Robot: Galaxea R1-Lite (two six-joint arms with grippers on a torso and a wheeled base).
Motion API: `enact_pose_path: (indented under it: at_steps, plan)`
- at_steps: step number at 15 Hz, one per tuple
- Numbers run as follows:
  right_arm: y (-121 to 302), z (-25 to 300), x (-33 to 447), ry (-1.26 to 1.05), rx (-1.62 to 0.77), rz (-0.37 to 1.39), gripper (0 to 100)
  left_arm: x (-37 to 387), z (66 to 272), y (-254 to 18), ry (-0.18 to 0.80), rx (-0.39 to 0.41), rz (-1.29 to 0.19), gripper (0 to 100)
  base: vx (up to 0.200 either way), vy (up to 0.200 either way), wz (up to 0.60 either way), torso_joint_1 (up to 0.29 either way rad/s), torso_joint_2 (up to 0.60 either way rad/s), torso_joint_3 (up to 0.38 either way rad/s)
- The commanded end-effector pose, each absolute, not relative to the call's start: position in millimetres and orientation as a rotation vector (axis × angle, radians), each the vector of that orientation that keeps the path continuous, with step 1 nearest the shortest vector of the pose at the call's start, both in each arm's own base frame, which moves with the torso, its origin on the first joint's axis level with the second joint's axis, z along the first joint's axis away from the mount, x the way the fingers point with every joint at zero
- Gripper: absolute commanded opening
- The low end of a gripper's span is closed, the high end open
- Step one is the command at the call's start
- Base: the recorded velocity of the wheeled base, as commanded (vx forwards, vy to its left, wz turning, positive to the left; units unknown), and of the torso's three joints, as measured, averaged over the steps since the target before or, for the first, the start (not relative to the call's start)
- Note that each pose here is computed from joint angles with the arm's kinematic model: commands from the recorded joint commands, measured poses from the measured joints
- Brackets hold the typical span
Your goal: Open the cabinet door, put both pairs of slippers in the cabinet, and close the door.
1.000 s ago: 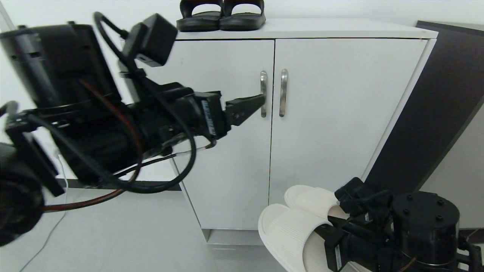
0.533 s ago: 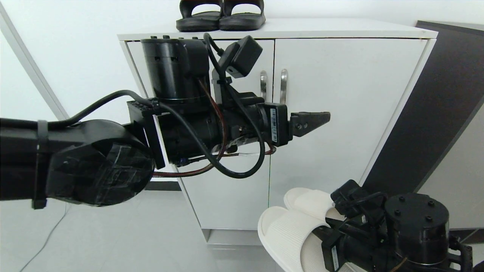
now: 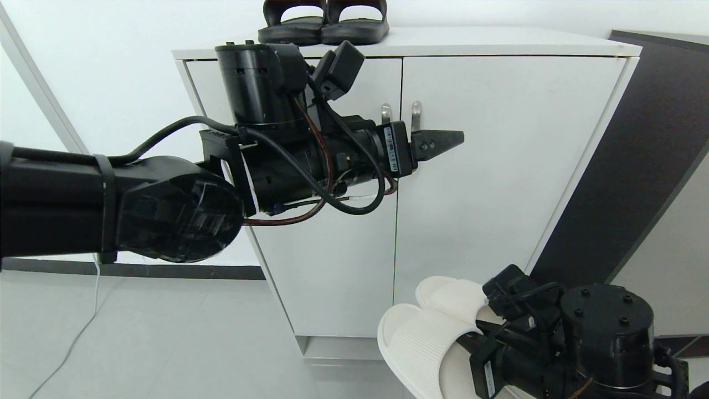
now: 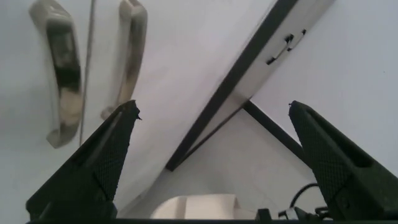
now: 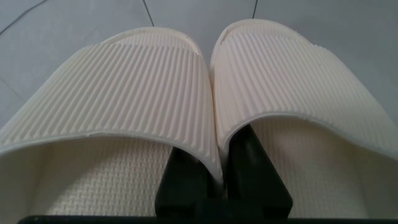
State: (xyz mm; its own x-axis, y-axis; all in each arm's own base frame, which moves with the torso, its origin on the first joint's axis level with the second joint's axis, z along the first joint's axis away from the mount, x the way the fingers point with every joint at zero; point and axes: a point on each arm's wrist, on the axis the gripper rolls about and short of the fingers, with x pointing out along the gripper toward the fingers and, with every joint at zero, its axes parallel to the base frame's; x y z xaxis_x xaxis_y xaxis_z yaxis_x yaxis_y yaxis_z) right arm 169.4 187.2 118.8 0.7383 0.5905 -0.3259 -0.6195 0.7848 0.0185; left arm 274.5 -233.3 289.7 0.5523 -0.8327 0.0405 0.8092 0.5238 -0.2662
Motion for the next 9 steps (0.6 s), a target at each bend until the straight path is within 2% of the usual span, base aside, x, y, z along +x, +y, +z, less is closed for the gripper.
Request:
enact_pose_path:
  at_steps: [1, 9]
  plan:
    - [187.3, 118.3, 169.6, 0.328, -0.095, 0.665, 0, 279.9, 289.1, -235.1, 0.091, -0.267, -0.968, 100, 0.000, 0.000, 0.00, 0.000, 0.00, 0.000]
    - [185.0, 122.1, 167.5, 0.310, -0.089, 0.665, 0, 314.3, 280.1, -243.1, 0.080, -0.268, -0.896, 100, 0.000, 0.000, 0.00, 0.000, 0.00, 0.000]
